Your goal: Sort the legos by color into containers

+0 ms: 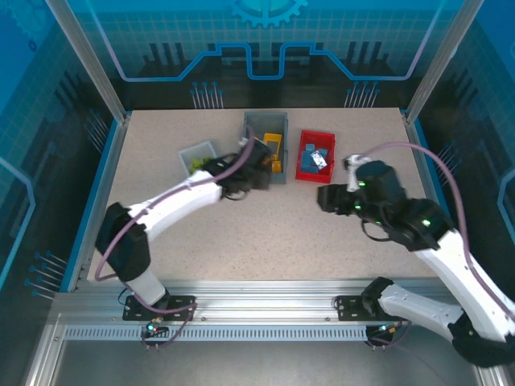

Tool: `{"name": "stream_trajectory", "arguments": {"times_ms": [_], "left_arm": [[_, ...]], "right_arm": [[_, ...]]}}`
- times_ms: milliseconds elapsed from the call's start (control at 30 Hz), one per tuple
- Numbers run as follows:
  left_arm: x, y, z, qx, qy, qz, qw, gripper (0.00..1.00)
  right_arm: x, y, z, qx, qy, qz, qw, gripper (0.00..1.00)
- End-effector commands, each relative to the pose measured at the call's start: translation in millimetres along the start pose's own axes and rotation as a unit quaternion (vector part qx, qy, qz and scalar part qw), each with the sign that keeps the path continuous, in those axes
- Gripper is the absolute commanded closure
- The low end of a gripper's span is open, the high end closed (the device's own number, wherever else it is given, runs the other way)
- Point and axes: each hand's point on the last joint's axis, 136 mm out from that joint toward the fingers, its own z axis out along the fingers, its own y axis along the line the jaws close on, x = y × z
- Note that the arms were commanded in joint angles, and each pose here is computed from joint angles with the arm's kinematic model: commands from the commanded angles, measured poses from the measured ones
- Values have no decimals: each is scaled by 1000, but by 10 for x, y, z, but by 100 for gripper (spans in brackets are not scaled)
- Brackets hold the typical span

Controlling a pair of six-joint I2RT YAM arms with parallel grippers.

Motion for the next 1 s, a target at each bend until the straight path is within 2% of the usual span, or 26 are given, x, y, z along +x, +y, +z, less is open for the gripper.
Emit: {"name": "stream_trajectory", "arguments": {"times_ms": [0,100,233,333,567,667,733,967], "left_arm": [[30,612,52,-41,40,-51,997,74],[-123,1089,202,-61,42,-104,992,73],[-190,1629,493,-99,64,-178,977,74],[-204,1845,665,-120,75,-216,966,74],[-174,2054,913,-171,81,-242,952,72],[-179,2113,941,-178,83,-252,948,65],[-195,2114,929,-181,83,-253,947,53],[-327,2070,766,-174,60,-254,950,47]], "right_arm": [[-166,534,266,-68,-32,-52,996,30],[-170,861,504,-107,-38,-69,991,30],[-135,1066,788,-121,-39,-75,989,30],[-84,1133,918,-121,-28,-76,989,30],[75,1129,1032,-116,-7,-69,991,30],[127,1097,1051,-112,-2,-67,991,29],[153,1073,1057,-110,0,-65,992,28],[186,1042,1063,-105,3,-64,992,27]]}}
